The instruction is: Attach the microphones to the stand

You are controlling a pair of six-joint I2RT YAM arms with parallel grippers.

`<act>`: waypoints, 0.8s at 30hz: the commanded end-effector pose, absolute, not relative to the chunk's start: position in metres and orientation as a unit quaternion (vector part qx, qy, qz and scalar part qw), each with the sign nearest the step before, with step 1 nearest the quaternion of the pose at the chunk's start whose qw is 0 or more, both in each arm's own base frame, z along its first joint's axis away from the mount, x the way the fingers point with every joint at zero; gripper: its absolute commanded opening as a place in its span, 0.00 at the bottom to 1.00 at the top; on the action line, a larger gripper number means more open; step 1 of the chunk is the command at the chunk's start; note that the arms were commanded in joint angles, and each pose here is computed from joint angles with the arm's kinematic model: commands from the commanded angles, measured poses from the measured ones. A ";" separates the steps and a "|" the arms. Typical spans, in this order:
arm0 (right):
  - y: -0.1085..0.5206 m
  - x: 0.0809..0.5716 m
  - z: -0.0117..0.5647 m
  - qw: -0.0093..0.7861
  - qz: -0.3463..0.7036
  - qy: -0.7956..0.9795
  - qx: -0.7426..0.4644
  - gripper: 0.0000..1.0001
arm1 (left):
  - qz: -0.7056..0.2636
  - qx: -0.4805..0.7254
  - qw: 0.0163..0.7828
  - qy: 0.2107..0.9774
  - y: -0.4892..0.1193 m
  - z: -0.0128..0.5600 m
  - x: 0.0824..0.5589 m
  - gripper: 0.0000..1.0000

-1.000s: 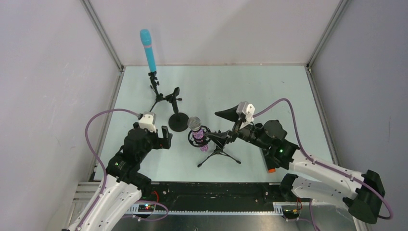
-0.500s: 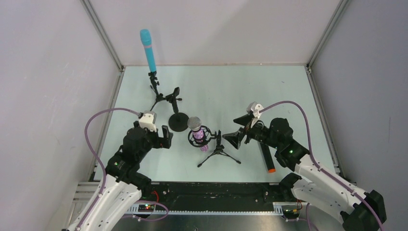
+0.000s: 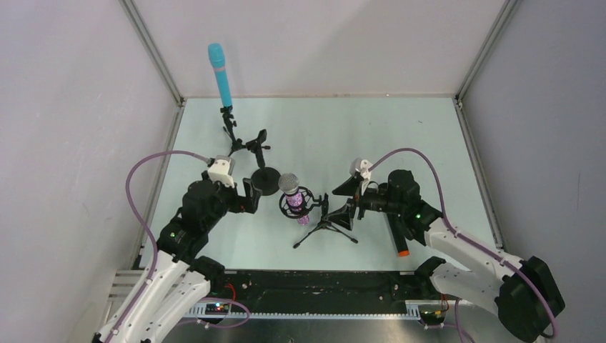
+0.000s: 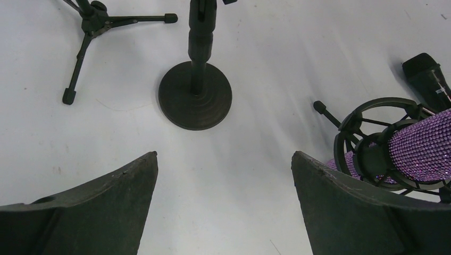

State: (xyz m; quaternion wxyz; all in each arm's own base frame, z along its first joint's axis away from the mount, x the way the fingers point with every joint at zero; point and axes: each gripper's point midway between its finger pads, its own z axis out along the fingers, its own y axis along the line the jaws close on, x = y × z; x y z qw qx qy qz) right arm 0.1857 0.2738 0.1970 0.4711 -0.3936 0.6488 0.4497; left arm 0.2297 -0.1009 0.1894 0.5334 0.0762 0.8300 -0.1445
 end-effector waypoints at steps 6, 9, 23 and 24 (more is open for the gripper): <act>0.293 0.200 0.209 0.504 0.464 0.591 -0.425 0.99 | -0.169 0.068 0.558 0.809 -0.104 0.202 0.227 0.98; 0.298 0.202 0.203 0.496 0.467 0.592 -0.430 0.97 | -0.176 0.066 0.559 0.808 -0.104 0.198 0.224 0.98; 0.314 0.206 0.213 0.487 0.486 0.567 -0.453 0.77 | -0.178 0.056 0.564 0.805 -0.101 0.189 0.218 0.98; 0.314 0.207 0.214 0.488 0.485 0.566 -0.453 0.78 | -0.178 0.057 0.561 0.806 -0.101 0.187 0.218 0.98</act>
